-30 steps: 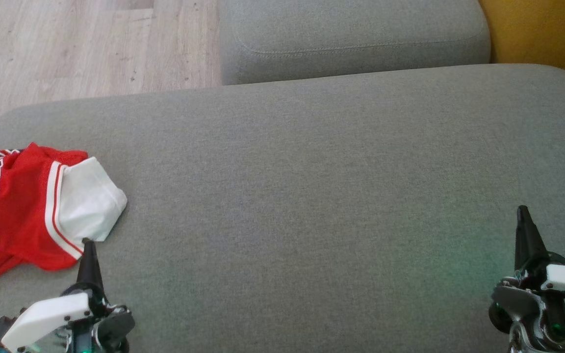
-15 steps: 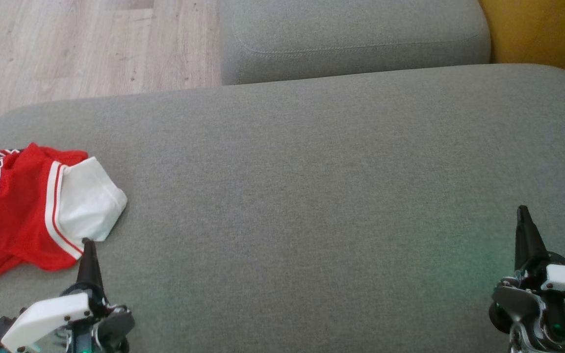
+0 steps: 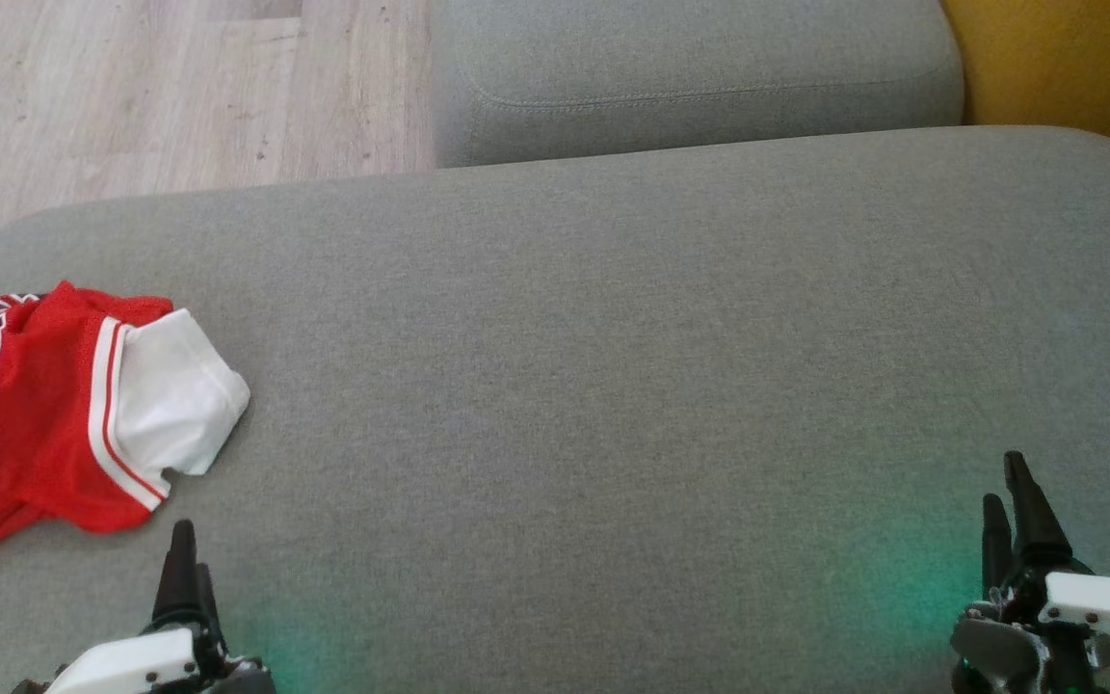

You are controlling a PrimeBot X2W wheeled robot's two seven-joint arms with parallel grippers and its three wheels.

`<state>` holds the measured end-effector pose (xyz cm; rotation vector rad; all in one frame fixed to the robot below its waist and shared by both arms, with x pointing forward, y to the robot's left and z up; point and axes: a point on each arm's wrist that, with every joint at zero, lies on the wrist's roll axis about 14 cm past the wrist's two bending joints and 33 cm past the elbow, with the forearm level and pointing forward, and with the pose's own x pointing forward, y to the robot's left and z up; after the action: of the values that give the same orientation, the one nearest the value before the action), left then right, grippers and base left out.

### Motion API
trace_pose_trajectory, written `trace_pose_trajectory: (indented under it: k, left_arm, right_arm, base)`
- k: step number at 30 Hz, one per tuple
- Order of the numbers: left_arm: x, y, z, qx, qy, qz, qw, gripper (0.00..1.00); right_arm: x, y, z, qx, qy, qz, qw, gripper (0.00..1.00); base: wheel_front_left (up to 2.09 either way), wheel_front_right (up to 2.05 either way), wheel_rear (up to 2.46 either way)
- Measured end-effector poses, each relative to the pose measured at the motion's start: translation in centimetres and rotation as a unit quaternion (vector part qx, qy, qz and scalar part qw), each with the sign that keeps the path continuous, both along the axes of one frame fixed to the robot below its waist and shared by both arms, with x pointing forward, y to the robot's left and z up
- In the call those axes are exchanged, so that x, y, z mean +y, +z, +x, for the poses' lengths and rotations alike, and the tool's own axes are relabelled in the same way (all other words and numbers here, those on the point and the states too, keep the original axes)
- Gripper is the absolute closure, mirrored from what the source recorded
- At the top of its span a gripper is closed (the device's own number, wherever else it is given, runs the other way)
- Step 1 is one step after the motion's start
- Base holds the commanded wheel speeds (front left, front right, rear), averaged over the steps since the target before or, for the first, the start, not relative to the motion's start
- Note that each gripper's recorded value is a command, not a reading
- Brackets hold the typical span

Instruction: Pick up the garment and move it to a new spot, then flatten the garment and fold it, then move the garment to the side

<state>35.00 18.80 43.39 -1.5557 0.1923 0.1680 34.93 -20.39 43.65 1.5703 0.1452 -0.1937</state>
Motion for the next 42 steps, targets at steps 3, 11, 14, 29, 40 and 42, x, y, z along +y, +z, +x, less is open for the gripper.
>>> trace_pose_trajectory:
  k: [3, 11, 14, 29, 40, 42]
  left_arm:
    - [0.0, 0.1, 0.1, 0.0, -0.002, 0.015, 1.0, 0.0]
    - [-0.6, 0.3, 0.2, 0.002, -0.022, 0.07, 0.997, 0.0]
    - [-0.9, 0.3, 0.2, 0.003, -0.03, 0.096, 0.995, 0.0]
    - [-2.0, 1.1, 0.5, -0.006, -0.074, 0.23, 0.97, 0.0]
    - [-2.2, 1.3, 0.6, -0.009, -0.087, 0.306, 0.948, 0.0]
    - [-2.1, 1.3, 0.6, -0.011, -0.087, 0.32, 0.943, 0.0]
  right_arm:
    - [0.0, 0.0, 0.0, 0.002, 0.003, -0.02, 1.0, 0.0]
    - [0.2, 0.1, 0.1, 0.003, 0.014, -0.069, 0.998, 0.0]
    - [0.3, 0.3, 0.2, 0.002, 0.019, -0.092, 0.996, 0.0]
    - [1.0, 0.8, 0.5, -0.003, 0.047, -0.2, 0.979, 0.0]
    - [1.7, 1.3, 0.8, -0.012, 0.065, -0.269, 0.961, 0.0]
    - [1.7, 1.3, 0.8, -0.013, 0.067, -0.278, 0.958, 0.0]
  base:
    - [0.0, 0.0, 0.0]
    - [0.0, 0.0, 0.0]
    - [0.0, 0.0, 0.0]
    - [0.0, 0.0, 0.0]
    - [0.0, 0.0, 0.0]
    - [0.0, 0.0, 0.0]
